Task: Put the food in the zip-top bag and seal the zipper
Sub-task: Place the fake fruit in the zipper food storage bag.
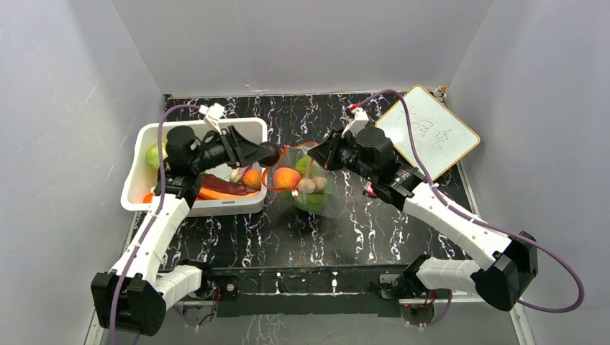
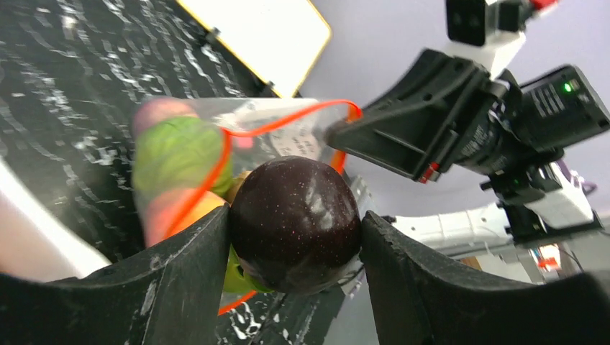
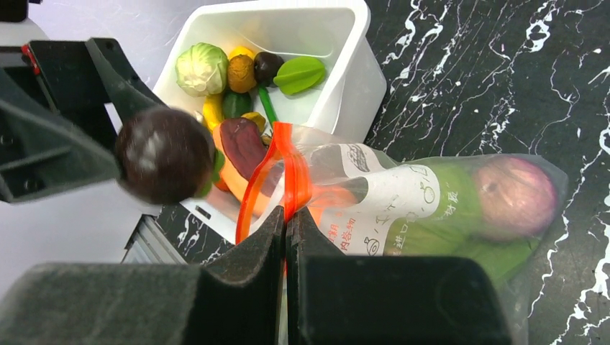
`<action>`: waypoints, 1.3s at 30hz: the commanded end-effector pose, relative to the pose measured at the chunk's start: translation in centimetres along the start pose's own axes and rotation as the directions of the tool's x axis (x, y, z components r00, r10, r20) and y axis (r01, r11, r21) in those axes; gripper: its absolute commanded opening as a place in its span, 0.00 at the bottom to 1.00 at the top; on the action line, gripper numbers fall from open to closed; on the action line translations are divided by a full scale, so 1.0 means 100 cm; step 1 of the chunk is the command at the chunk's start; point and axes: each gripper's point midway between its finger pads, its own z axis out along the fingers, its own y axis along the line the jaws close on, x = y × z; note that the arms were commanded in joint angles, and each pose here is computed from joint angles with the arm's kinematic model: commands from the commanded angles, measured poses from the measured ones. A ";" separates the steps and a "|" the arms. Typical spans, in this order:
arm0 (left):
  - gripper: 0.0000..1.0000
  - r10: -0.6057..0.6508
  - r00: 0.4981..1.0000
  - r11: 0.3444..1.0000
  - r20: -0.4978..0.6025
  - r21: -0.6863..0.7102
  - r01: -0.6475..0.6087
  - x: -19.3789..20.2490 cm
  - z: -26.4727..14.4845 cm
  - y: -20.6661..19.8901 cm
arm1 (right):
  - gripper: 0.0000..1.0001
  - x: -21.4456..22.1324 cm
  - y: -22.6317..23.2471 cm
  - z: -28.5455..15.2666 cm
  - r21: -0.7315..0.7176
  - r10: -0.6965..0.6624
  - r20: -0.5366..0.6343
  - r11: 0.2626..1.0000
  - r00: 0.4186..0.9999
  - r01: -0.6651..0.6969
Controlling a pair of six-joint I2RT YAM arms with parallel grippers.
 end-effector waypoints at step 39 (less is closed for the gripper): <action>0.73 0.061 0.988 0.998 -0.141 -0.019 -0.065 0.050 0.060 -0.046 | 0.00 -0.042 0.046 -0.018 -0.216 0.075 0.186 0.976 0.980 -0.034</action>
